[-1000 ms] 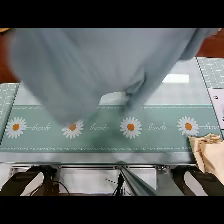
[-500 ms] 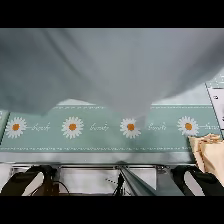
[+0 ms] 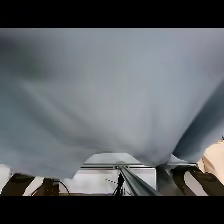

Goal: Fold the shirts.

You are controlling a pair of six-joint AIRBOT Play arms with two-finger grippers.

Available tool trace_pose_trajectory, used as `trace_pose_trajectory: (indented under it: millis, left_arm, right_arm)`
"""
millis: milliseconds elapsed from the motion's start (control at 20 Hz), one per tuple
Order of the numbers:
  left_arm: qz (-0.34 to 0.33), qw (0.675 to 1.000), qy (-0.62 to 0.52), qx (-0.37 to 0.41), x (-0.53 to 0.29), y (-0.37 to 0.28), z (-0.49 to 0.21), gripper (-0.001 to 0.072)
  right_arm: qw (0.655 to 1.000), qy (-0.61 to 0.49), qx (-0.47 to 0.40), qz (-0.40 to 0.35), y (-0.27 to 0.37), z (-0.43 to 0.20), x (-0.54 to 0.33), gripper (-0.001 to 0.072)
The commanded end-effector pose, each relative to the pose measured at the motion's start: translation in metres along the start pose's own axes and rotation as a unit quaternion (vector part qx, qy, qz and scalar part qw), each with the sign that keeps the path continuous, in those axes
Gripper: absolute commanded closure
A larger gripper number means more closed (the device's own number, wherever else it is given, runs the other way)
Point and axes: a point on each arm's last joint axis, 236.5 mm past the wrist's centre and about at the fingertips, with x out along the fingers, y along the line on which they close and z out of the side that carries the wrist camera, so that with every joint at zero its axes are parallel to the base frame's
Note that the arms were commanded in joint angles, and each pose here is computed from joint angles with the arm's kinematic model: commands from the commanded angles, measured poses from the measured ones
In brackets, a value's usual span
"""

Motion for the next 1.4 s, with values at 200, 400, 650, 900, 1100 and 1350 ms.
trace_pose_trajectory:
  millis: [200,400,650,900,1100,1350]
  left_arm:
    - [0.041,0.978,0.185,-0.091,0.108,0.135,-0.115,0.0688]
    - [0.115,0.973,0.173,-0.097,0.167,0.230,-0.130,0.0687]
    - [0.091,0.943,0.265,-0.181,0.240,0.283,-0.210,0.0687]
    - [0.042,0.885,0.350,-0.303,0.276,0.283,-0.284,0.0379]
    - [0.024,0.876,0.366,-0.314,0.261,0.275,-0.280,0.0320]
    - [0.064,0.853,0.400,-0.330,0.177,0.277,-0.276,0.0268]
  right_arm:
    - [0.971,0.235,0.016,0.044,-0.035,-0.108,0.205,0.0690]
    - [0.971,0.224,0.008,0.076,-0.009,-0.142,0.324,0.0690]
    - [0.954,0.283,0.031,0.095,0.020,-0.217,0.397,0.0688]
    - [0.921,0.374,0.044,0.097,0.022,-0.286,0.409,0.0624]
    - [0.918,0.384,0.029,0.095,0.016,-0.276,0.389,0.0282]
    - [0.875,0.485,0.008,-0.008,-0.076,-0.266,0.272,0.0276]
